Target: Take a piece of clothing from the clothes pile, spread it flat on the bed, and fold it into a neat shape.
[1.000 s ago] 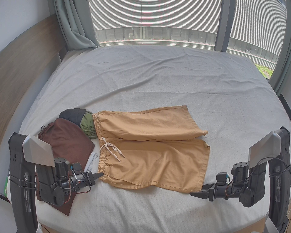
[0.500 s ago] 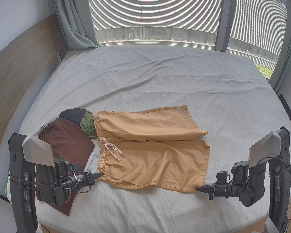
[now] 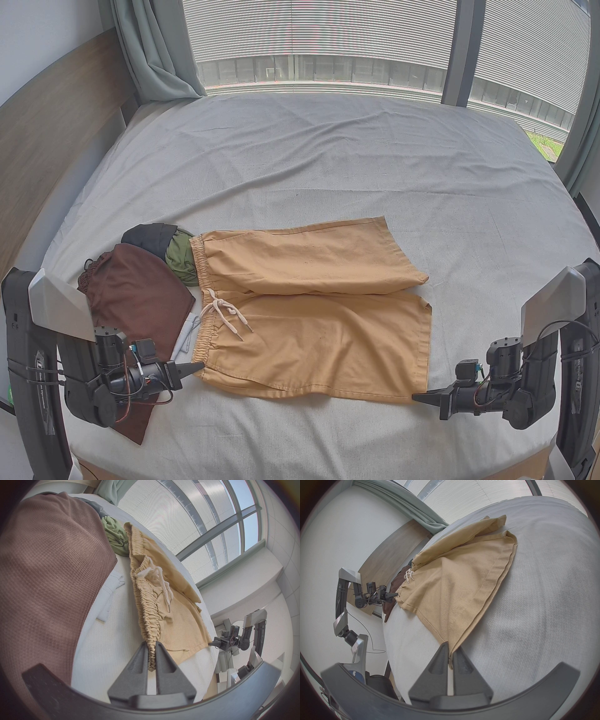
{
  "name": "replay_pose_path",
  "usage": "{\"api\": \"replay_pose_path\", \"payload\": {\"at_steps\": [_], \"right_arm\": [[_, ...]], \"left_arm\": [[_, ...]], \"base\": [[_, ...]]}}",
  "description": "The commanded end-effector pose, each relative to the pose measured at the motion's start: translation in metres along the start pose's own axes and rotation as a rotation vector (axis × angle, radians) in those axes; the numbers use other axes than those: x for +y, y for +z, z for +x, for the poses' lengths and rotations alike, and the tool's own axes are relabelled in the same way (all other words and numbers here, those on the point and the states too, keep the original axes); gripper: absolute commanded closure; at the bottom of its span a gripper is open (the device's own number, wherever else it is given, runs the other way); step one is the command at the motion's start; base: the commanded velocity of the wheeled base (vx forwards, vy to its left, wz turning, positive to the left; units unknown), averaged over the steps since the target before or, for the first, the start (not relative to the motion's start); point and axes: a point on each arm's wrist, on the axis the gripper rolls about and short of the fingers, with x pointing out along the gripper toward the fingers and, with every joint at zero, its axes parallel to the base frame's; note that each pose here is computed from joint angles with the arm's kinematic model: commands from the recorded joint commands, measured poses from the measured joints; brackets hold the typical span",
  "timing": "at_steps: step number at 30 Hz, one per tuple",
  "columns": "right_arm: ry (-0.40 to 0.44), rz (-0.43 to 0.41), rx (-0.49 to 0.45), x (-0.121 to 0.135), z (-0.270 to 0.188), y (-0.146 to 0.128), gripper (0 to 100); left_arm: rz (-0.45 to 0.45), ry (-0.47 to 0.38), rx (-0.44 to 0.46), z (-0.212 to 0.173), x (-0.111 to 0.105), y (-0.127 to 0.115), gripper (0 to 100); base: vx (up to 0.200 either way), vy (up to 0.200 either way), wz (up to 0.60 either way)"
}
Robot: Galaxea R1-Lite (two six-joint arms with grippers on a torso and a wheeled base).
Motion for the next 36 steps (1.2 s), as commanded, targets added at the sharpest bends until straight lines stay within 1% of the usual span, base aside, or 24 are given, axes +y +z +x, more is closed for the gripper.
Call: {"api": "replay_pose_path", "payload": {"at_steps": [1, 6, 8, 13, 16, 24, 26, 36], "right_arm": [[-0.006, 0.001, -0.009, 0.003, -0.009, 0.002, 100], [-0.012, 0.012, -0.002, 0.006, -0.017, 0.0, 100], [-0.016, 0.002, 0.006, 0.007, -0.019, -0.002, 100], [-0.027, -0.025, 0.025, 0.007, -0.026, -0.008, 100], [-0.03, -0.023, 0.028, 0.007, -0.028, -0.009, 100], [-0.032, -0.019, 0.038, 0.011, -0.033, -0.011, 100], [-0.032, -0.033, 0.041, 0.011, -0.034, -0.012, 100], [-0.027, -0.036, 0.059, 0.017, -0.04, -0.015, 100]], "left_arm": [[0.004, -0.003, -0.002, -0.016, -0.002, 0.001, 100], [0.023, -0.015, 0.033, -0.023, -0.005, -0.008, 100], [0.026, -0.012, 0.042, -0.025, -0.006, -0.01, 100], [0.034, -0.008, 0.054, -0.029, -0.007, -0.014, 100], [0.043, -0.001, 0.06, -0.033, -0.007, -0.016, 100], [0.06, -0.021, 0.073, -0.04, -0.005, -0.02, 100], [0.072, -0.03, 0.08, -0.043, -0.004, -0.022, 100], [0.092, -0.033, 0.104, -0.049, -0.008, -0.029, 100]], "base": [[0.0, 0.0, 0.0], [0.0, 0.0, 0.0], [0.0, 0.0, 0.0], [0.0, 0.0, 0.0], [0.0, 0.0, 0.0], [0.0, 0.0, 0.0], [0.0, 0.0, 0.0], [0.0, 0.0, 0.0]]}}
